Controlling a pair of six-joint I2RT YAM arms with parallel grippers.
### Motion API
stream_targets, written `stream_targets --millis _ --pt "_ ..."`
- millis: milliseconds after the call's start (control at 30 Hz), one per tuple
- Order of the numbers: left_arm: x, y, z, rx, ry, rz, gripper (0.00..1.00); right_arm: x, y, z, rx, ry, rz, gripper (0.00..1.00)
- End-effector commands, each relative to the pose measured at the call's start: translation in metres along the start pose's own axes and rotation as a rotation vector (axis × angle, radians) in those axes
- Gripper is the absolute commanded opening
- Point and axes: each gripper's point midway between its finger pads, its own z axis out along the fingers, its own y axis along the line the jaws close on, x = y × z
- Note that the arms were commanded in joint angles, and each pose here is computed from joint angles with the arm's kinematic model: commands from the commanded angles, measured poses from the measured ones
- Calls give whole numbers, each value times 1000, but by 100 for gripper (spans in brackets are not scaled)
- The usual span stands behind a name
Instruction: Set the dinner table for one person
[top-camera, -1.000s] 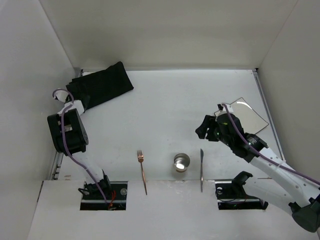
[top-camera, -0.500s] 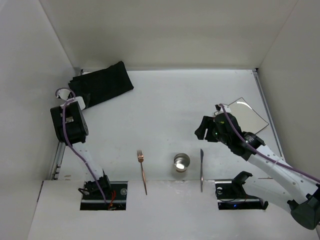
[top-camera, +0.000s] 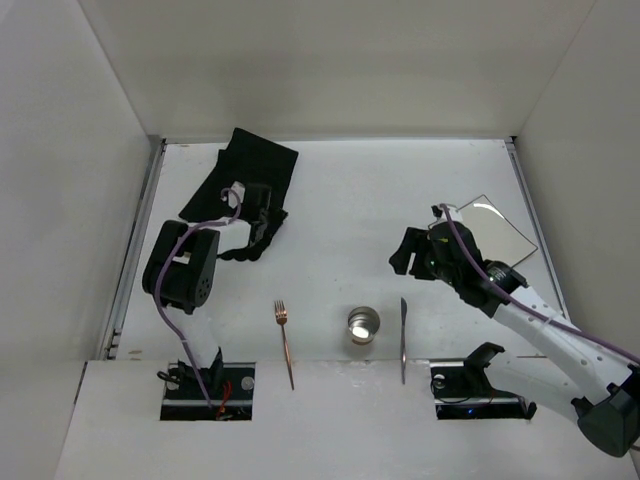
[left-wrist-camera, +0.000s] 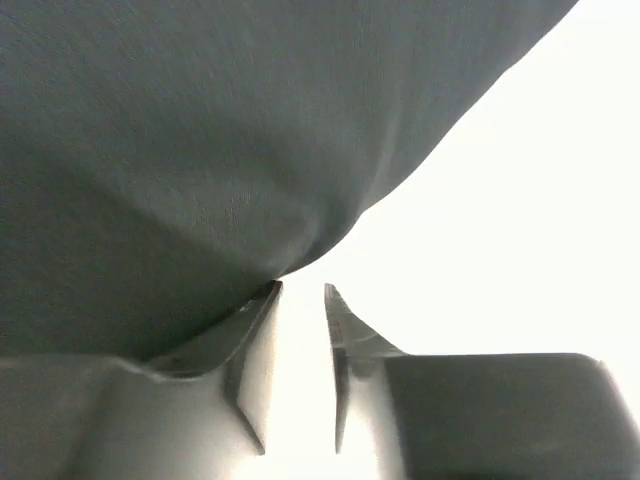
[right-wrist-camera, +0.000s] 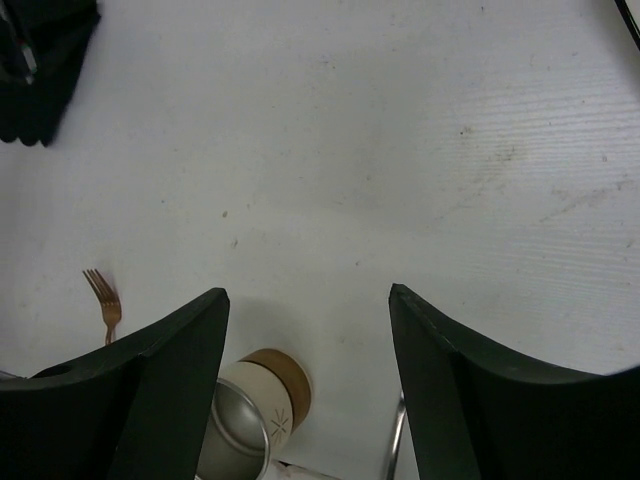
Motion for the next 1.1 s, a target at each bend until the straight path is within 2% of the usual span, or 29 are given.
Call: stream_targets --millis 0,67,200,300,333,467,533,600,733,800,1067 --pt "3 -3 -22 1 15 -26 29 -22 17 -8 -64 -70 2 72" --pt "-7 -10 -38 28 -7 -20 41 -21 16 -10 -68 -76 3 74" --pt "-46 -18 -69 58 -95 17 46 -18 14 -12 -73 -76 8 75" --pt "-92 -11 -90 40 -203 39 48 -16 13 -12 -73 -76 15 74" --pt "-104 -7 -92 30 -227 37 48 -16 13 -11 -73 -74 16 71" --pt "-156 37 -85 -76 -287 -9 50 -12 20 -8 -94 -51 7 42" --pt "-168 59 -78 -132 -277 -14 51 -12 23 -8 -102 -47 6 39" --pt "-176 72 -72 -153 -262 0 53 -13 25 -7 -108 -52 4 41" --pt "-187 93 -66 -182 -243 27 56 -12 25 -8 -124 -69 8 59" --pt "-189 101 -62 -192 -227 37 57 -10 24 -8 -128 -68 8 64" --pt "-213 118 -35 -206 -209 30 56 0 21 -5 -125 -38 1 66"
